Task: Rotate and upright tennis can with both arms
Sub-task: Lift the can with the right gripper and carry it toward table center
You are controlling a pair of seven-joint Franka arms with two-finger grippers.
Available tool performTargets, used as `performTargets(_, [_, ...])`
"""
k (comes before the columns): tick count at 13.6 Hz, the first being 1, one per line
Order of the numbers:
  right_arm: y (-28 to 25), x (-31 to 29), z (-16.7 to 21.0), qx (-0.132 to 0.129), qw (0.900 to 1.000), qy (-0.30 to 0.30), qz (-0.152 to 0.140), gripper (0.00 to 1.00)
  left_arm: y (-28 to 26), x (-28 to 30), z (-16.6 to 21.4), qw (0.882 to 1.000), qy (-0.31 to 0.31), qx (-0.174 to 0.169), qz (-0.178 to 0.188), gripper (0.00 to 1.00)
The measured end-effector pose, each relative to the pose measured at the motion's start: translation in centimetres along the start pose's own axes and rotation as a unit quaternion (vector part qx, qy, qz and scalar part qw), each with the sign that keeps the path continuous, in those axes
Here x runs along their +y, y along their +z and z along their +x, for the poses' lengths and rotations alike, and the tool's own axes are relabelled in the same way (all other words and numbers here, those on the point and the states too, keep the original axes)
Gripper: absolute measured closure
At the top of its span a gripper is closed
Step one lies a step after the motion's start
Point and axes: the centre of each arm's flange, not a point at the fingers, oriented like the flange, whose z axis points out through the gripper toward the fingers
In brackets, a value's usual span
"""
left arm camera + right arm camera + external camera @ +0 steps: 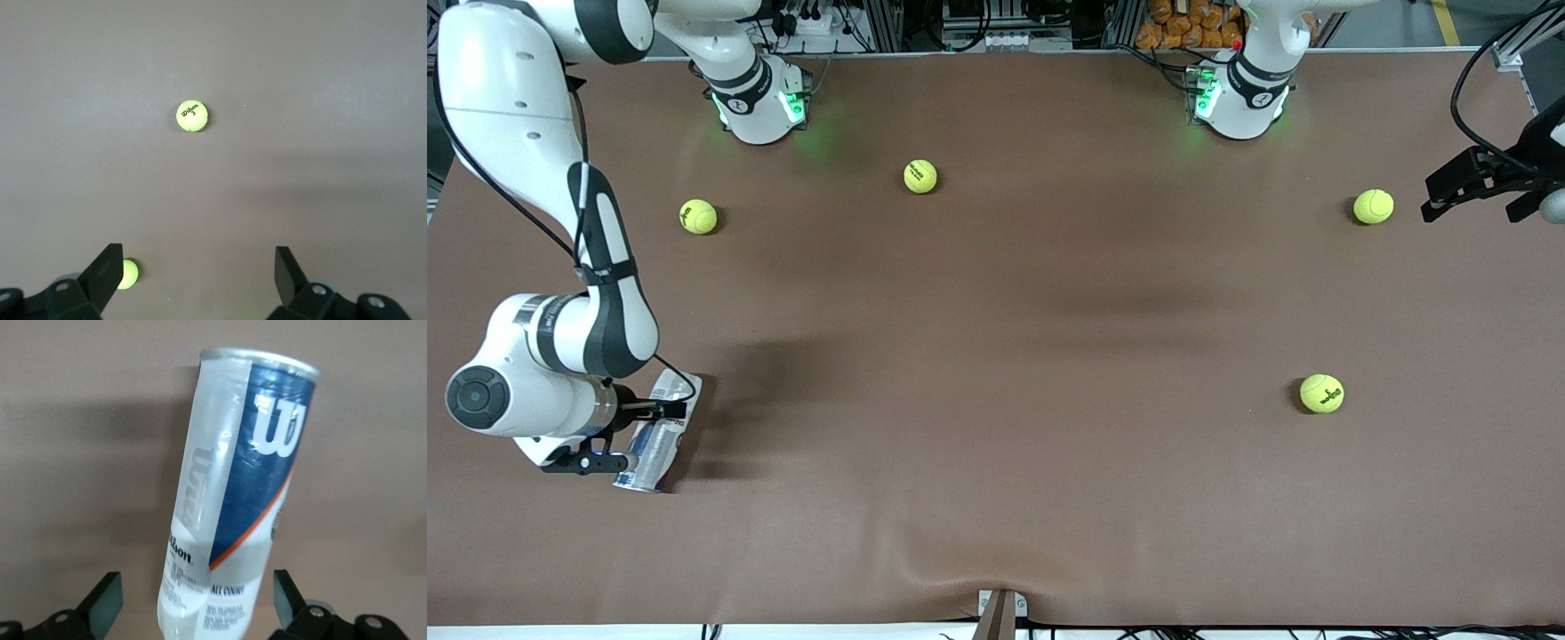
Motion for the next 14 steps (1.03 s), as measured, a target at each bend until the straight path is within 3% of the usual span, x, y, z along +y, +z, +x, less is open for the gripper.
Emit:
performTargets(2, [1.3,0.4,0.3,0.006,1.0,0.013,0.025,0.0,0.0,0.0,0.0,1.0,0.0,0.0,0.0,0.0])
performTargets(4, [2.1,1.4,0.4,0.009,1.0,0.005,0.03,0.0,0.0,0.0,0.0,1.0,0.0,0.0,0.0,0.0])
performTargets(7, [3.5,2.0,0.4,0.006,0.999,-0.011,0.031,0.0,0.0,0.0,0.0,1.0,0.0,0.0,0.0,0.0])
performTargets(11, [5.1,2.4,1.1,0.034,0.995,-0.09,0.022,0.0,0.0,0.0,0.0,1.0,0.0,0.0,0.0,0.0])
performTargets(14, [5.7,2.8,1.1,0.032,0.994,-0.106,0.021,0.0,0.0,0.0,0.0,1.0,0.0,0.0,0.0,0.0])
